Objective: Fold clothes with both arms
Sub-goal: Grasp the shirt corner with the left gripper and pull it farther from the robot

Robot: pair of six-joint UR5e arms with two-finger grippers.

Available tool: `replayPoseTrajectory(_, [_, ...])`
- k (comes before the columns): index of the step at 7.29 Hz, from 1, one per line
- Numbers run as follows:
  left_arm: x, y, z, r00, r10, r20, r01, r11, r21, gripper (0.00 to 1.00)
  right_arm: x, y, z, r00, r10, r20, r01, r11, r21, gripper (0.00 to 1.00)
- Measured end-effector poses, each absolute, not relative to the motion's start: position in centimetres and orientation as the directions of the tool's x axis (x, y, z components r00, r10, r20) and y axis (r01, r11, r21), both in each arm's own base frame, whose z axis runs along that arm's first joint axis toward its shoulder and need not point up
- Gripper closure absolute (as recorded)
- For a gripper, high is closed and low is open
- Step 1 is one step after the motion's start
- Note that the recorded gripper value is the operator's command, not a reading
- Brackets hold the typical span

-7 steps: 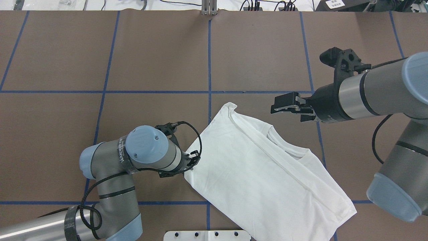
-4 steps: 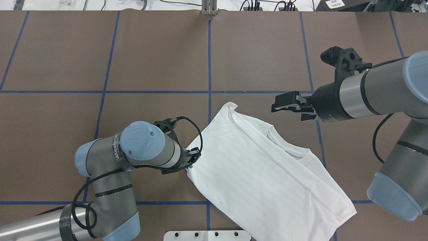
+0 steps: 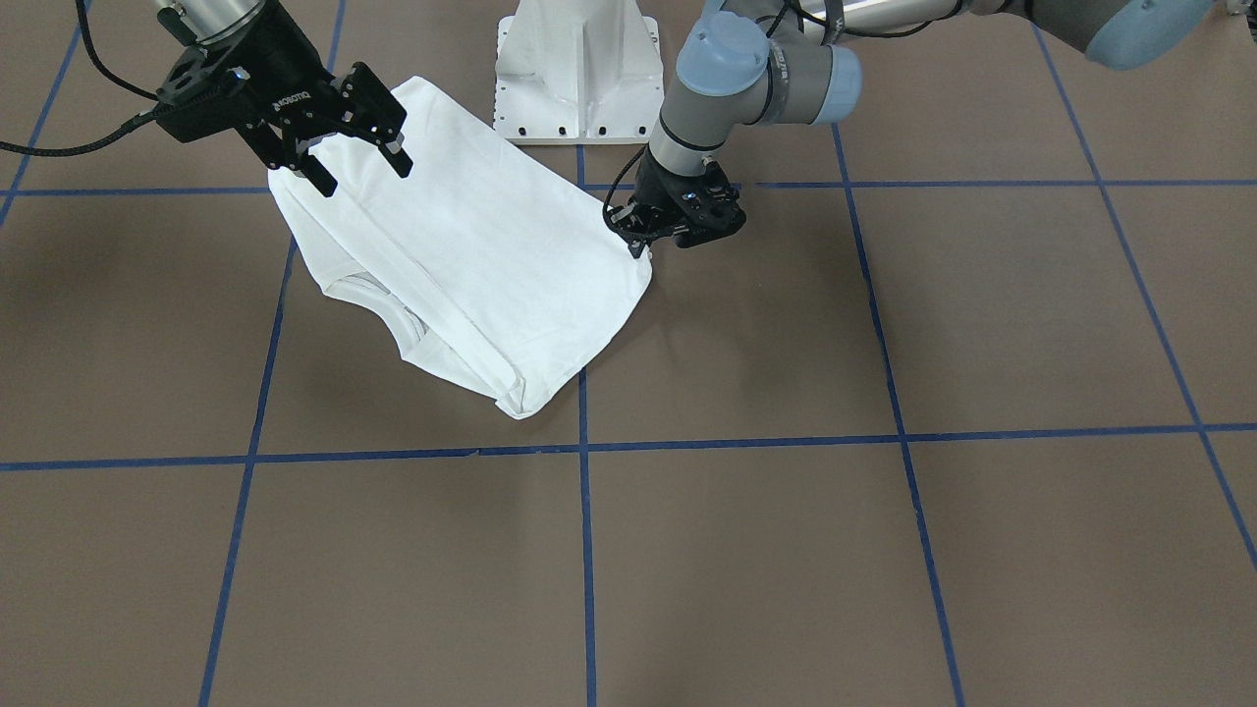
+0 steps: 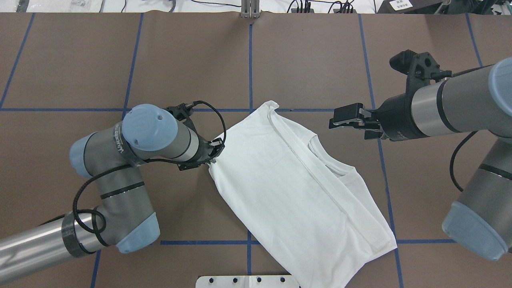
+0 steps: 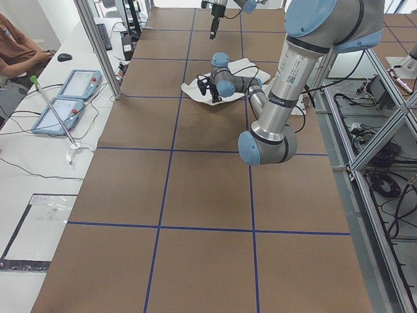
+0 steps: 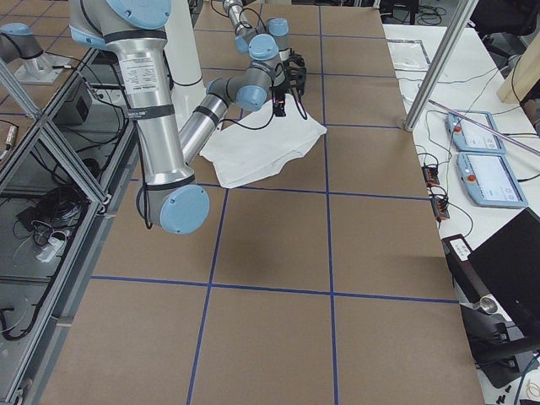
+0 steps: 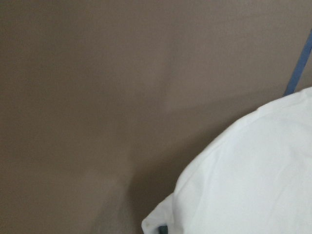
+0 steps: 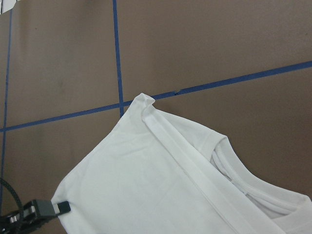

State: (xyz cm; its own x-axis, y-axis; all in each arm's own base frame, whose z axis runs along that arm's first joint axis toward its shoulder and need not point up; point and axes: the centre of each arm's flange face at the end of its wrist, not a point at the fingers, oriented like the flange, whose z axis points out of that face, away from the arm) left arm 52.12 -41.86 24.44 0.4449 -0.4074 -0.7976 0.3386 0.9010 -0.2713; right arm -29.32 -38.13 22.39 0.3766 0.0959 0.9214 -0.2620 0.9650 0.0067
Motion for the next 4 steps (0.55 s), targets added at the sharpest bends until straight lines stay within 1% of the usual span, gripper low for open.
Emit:
replayPoseTrajectory(2, [50.2, -47.4, 26.5, 0.456, -0.377, -0.806, 0.381, 0.901, -0.206, 1.0, -29.3, -38.4, 22.5, 0.382, 0.1, 0.919, -0.28, 0.96, 0.012, 0.0])
replayPoseTrajectory(4, [50.8, -53.7, 28.6, 0.449, -0.347, -0.823, 0.423, 0.894, -0.146, 1.0, -29.5, -38.7, 22.9, 0.39, 0.105, 0.915, -0.289, 0.957, 0.013, 0.0])
